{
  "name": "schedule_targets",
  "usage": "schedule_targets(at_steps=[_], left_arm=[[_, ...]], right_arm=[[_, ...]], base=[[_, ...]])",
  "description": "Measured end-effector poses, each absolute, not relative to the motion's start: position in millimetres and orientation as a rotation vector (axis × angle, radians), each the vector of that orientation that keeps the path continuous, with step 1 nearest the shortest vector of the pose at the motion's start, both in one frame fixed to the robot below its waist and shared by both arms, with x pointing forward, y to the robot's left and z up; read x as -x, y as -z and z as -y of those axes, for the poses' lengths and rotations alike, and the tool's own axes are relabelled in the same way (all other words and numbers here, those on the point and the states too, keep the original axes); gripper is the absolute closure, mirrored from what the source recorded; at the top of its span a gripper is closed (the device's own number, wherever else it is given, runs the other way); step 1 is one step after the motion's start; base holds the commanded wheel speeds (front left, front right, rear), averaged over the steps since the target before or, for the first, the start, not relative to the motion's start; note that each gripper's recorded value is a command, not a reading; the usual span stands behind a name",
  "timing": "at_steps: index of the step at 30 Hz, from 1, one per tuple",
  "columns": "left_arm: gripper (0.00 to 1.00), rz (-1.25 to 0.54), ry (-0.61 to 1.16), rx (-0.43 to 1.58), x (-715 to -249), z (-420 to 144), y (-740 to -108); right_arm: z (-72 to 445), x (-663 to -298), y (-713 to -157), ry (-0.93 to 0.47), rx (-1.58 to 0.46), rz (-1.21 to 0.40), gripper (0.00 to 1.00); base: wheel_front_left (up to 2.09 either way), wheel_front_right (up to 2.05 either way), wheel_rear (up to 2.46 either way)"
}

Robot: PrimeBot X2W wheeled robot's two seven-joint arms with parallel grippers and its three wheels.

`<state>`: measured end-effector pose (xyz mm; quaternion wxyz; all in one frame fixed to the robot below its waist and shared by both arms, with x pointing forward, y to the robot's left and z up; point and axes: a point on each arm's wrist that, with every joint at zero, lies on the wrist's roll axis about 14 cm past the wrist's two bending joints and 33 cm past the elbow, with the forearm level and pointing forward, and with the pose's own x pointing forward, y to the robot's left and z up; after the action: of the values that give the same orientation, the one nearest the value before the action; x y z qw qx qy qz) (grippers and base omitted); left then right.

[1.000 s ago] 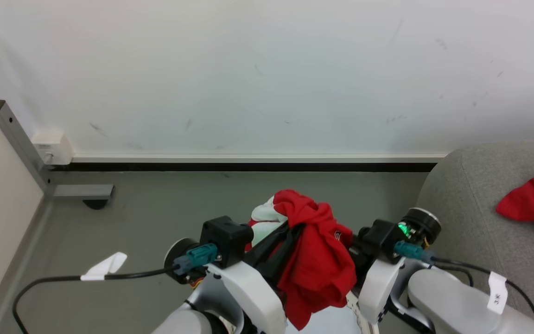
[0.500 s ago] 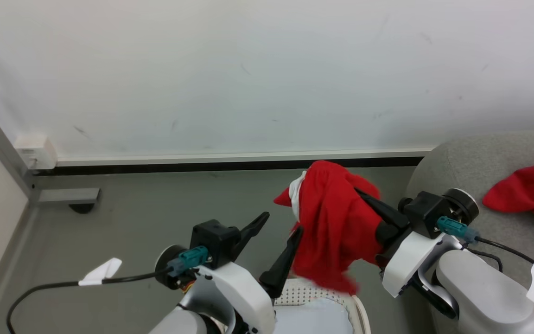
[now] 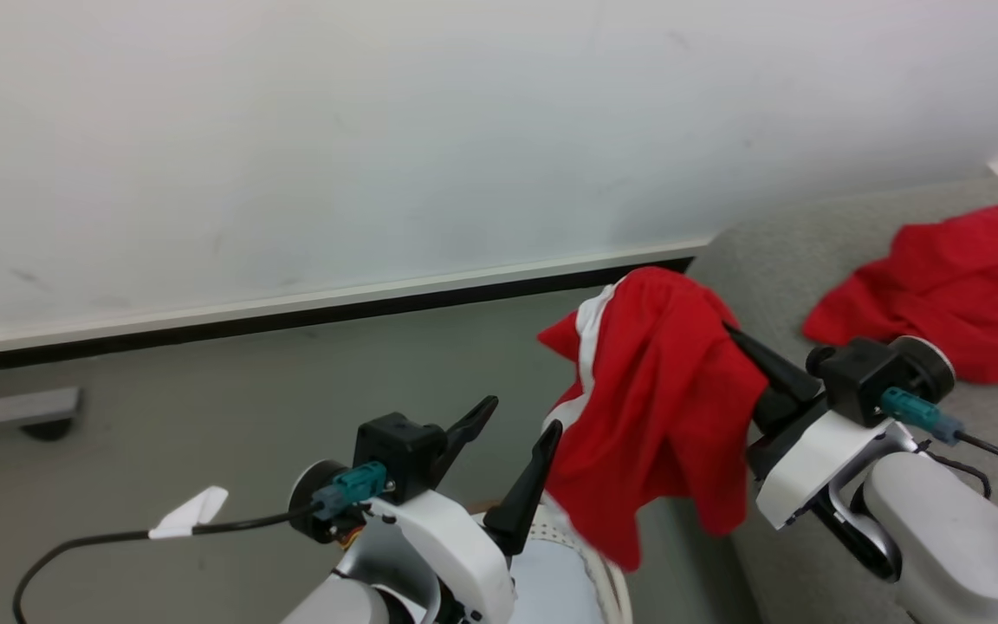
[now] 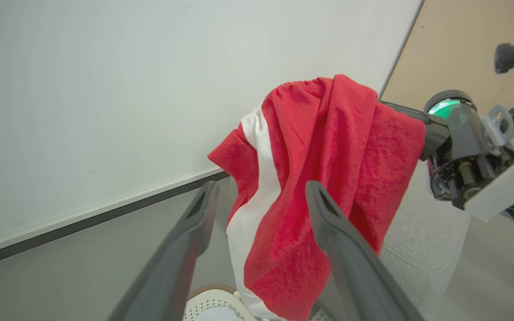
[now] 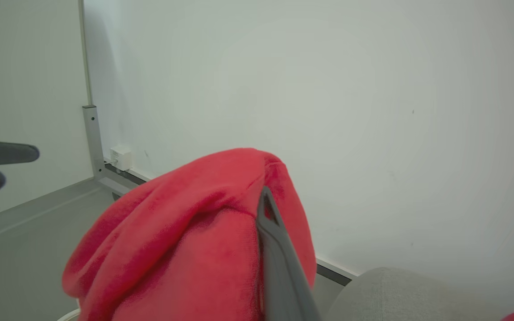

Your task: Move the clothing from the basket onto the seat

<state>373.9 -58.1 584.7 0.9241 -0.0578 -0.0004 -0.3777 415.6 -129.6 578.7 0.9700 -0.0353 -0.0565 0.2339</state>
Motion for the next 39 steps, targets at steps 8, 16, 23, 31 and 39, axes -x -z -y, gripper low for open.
schedule_targets(at_steps=[8, 16, 23, 31, 39], left_arm=[[0.00, -0.017, 0.923, 0.127, -365.1, 106.8, -580.5], [0.00, -0.035, 1.069, 0.145, -350.7, 151.4, -577.7], [0.00, -0.048, 1.121, 0.162, -357.2, 165.4, -573.0], [0.00, -0.048, 1.148, 0.138, -390.3, 167.2, -562.3], [0.00, -0.010, 1.159, 0.122, -441.5, 165.4, -551.5]], right_arm=[[214.9, -399.7, -589.2, -0.246, 0.075, 0.136, 1.00], [289.5, -366.5, -589.1, -0.038, 0.092, 0.133, 1.00], [322.3, -362.7, -586.8, 0.073, 0.071, 0.132, 1.00], [382.2, -395.2, -618.2, 0.252, 0.094, 0.210, 1.00], [444.1, -460.5, -659.9, 0.413, 0.247, 0.277, 1.00]], base=[[0.00, 0.00, 0.00], [0.00, 0.00, 0.00], [0.00, 0.00, 0.00], [0.00, 0.00, 0.00], [0.00, 0.00, 0.00]])
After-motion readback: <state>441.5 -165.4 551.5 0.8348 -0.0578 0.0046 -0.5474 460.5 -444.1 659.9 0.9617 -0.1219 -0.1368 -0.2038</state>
